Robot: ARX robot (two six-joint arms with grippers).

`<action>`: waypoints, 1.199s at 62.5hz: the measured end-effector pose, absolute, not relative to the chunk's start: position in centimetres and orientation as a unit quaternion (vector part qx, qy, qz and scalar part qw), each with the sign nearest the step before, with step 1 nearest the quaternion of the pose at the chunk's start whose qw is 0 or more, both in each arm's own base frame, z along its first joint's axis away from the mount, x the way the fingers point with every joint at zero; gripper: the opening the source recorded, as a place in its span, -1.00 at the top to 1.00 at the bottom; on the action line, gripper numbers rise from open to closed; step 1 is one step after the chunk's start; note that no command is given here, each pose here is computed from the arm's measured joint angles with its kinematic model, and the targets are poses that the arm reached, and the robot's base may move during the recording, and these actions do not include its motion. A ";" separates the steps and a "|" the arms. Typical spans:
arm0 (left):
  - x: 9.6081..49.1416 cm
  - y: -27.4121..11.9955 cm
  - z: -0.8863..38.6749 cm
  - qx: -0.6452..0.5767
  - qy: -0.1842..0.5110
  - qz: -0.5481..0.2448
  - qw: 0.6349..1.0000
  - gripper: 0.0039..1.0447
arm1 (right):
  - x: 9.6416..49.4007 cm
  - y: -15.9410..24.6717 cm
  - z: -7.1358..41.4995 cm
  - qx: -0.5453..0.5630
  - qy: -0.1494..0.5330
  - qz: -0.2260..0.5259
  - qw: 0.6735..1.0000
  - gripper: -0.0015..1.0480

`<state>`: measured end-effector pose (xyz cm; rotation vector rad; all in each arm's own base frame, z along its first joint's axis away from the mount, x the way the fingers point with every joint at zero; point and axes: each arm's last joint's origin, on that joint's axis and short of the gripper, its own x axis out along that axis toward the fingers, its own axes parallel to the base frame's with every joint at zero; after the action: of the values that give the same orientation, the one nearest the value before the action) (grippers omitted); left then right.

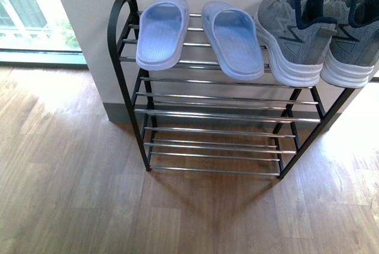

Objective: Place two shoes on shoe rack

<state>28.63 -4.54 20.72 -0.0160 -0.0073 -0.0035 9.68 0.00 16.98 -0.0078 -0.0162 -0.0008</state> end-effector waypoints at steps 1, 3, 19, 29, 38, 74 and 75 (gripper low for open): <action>28.2 -4.3 20.5 -0.009 -0.002 -0.003 1.000 0.99 | 9.7 0.0 17.0 -0.004 -0.008 0.000 1.000 -0.82; 27.5 -4.0 20.2 -0.006 0.001 -0.003 1.000 0.99 | 9.7 0.0 17.0 -0.004 -0.008 0.000 1.000 -0.82; 23.0 -2.3 18.7 -0.005 0.005 -0.003 1.000 0.99 | 9.7 0.0 17.0 -0.004 -0.008 -0.001 1.000 -0.82; 20.8 -1.6 18.2 -0.005 0.002 -0.003 1.000 0.99 | 9.7 0.0 17.0 -0.004 -0.008 -0.001 1.000 -0.82; 19.0 -0.9 17.7 -0.005 0.005 -0.008 1.000 0.99 | 9.7 0.0 17.0 -0.004 -0.008 -0.001 1.000 -0.82; 14.0 -0.1 16.5 -0.004 0.003 -0.002 1.000 0.99 | 9.7 0.0 17.0 -0.004 -0.008 -0.001 1.000 -0.82; 13.9 0.0 16.6 -0.004 0.003 -0.002 1.000 0.99 | 9.7 0.0 17.0 -0.004 -0.008 -0.001 1.000 -0.82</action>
<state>13.88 -0.05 16.57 -0.0078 0.0055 -0.0034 9.68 0.00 16.98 -0.0078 -0.0162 -0.0012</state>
